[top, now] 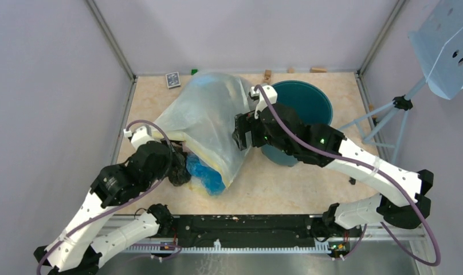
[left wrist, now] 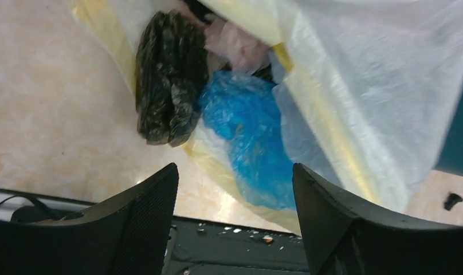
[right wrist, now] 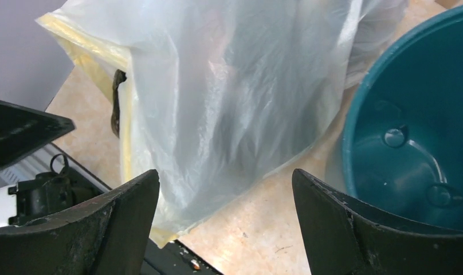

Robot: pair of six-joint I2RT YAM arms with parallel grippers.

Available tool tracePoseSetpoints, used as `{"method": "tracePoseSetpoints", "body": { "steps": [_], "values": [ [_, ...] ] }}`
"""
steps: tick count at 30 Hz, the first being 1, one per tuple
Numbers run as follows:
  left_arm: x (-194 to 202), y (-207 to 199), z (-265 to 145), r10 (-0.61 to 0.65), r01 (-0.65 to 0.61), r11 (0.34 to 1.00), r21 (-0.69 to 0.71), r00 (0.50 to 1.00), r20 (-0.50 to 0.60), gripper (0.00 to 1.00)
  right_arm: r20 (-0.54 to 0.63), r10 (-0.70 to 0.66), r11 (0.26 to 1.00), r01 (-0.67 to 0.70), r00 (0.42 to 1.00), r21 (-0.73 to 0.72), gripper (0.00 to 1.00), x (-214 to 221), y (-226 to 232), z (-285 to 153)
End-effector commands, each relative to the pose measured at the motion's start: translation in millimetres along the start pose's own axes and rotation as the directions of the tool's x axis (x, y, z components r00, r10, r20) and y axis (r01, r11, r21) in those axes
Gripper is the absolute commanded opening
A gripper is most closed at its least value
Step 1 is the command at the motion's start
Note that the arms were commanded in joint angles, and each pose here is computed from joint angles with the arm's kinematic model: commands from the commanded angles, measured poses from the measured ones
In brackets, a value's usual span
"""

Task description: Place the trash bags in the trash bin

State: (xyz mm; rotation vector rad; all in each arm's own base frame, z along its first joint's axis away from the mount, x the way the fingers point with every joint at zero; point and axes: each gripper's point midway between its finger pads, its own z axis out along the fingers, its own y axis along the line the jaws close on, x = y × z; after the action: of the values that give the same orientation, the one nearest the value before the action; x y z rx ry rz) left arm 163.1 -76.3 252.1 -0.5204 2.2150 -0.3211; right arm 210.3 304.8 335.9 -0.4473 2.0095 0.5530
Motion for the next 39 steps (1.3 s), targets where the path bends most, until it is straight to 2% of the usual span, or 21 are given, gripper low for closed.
{"method": "tracePoseSetpoints", "body": {
  "steps": [1,6,12,16,27,33,39],
  "values": [
    [19.9,16.5,13.2,-0.018,0.017,0.999,-0.037,1.0,-0.02,0.75,0.043,0.037,0.998,-0.034,0.998,-0.058,0.85,-19.3,18.8,-3.1],
    [43.1,27.7,35.2,-0.05,0.048,0.997,-0.056,0.998,-0.032,0.71,0.027,0.036,0.996,-0.034,0.999,-0.078,0.85,-12.0,21.3,-3.4],
    [70.0,45.8,56.7,-0.134,0.124,0.981,-0.147,0.989,-0.056,0.74,0.031,0.037,0.996,-0.034,0.999,-0.079,0.85,-8.3,16.0,-10.1],
    [80.5,51.4,76.9,-0.113,0.103,0.978,-0.18,0.993,-0.044,0.71,0.007,0.036,0.996,-0.036,0.999,-0.086,0.85,-1.9,17.3,-9.0],
    [78.4,55.1,110.4,-0.07,0.059,0.973,-0.224,0.997,-0.041,0.62,-0.014,0.033,0.995,-0.034,0.999,-0.093,0.85,4.5,18.6,-7.6],
    [77.3,72.4,128.9,-0.102,0.073,0.964,-0.256,0.99,-0.099,0.65,-0.032,0.021,0.996,-0.024,0.999,-0.086,0.85,10.7,18.5,-2.3],
    [88.0,69.4,140.1,-0.117,0.079,0.965,-0.249,0.983,-0.139,0.6,-0.09,-0.002,0.998,-0.002,0.996,-0.055,0.85,30.9,16.2,12.5]
  ]
}}
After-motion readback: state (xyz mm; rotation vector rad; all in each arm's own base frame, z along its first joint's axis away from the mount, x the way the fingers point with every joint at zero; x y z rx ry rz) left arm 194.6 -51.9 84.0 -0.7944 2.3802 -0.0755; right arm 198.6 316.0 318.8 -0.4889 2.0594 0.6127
